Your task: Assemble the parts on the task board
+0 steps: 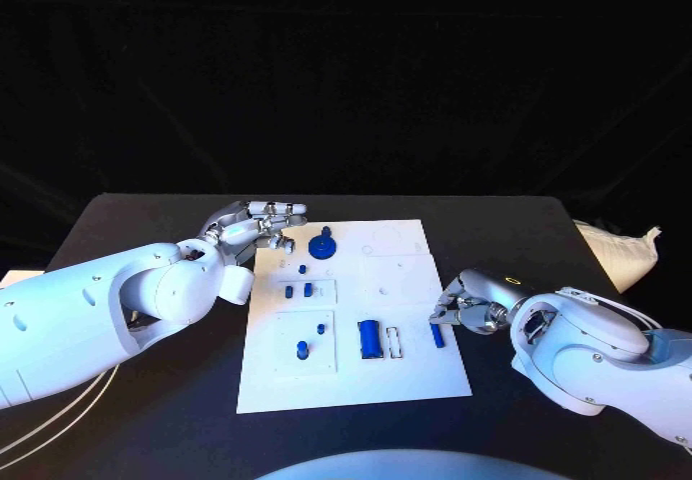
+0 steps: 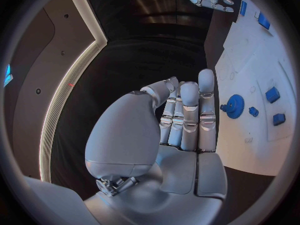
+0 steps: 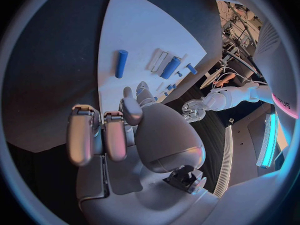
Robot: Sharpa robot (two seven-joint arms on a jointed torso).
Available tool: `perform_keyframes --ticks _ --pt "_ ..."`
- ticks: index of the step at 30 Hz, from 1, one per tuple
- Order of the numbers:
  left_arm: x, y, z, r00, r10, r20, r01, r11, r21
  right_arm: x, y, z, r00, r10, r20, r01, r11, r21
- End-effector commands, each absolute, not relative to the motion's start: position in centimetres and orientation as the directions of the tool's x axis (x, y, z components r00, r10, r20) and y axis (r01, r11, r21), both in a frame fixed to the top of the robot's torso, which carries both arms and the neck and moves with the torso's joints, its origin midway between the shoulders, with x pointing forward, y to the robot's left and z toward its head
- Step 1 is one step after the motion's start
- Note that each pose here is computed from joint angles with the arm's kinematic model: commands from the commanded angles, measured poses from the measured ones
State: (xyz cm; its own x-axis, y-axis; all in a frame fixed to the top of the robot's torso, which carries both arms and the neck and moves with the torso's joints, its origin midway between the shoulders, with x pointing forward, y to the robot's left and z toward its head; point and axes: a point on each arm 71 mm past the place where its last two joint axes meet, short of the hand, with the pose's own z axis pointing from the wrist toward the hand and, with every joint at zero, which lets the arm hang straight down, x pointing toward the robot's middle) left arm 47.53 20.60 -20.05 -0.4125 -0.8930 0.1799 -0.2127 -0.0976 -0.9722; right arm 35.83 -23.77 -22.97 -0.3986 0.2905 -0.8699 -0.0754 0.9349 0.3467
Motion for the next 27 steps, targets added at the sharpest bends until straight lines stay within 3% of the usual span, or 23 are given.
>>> perform_keyframes --ticks 1,27 --pt "47.5 20.3 -20.0 -0.435 -0.881 0.184 -0.207 -0.101 -0.973 36.1 -24.1 -22.9 -0.356 0.221 -0.908 -0.115 0.954 0.277" --pt "47.5 20.3 -20.0 -0.431 -0.884 0.182 -0.206 -0.1 -0.973 36.3 -23.4 -25.5 -0.425 0.009 -0.905 -0.184 0.978 0.096"
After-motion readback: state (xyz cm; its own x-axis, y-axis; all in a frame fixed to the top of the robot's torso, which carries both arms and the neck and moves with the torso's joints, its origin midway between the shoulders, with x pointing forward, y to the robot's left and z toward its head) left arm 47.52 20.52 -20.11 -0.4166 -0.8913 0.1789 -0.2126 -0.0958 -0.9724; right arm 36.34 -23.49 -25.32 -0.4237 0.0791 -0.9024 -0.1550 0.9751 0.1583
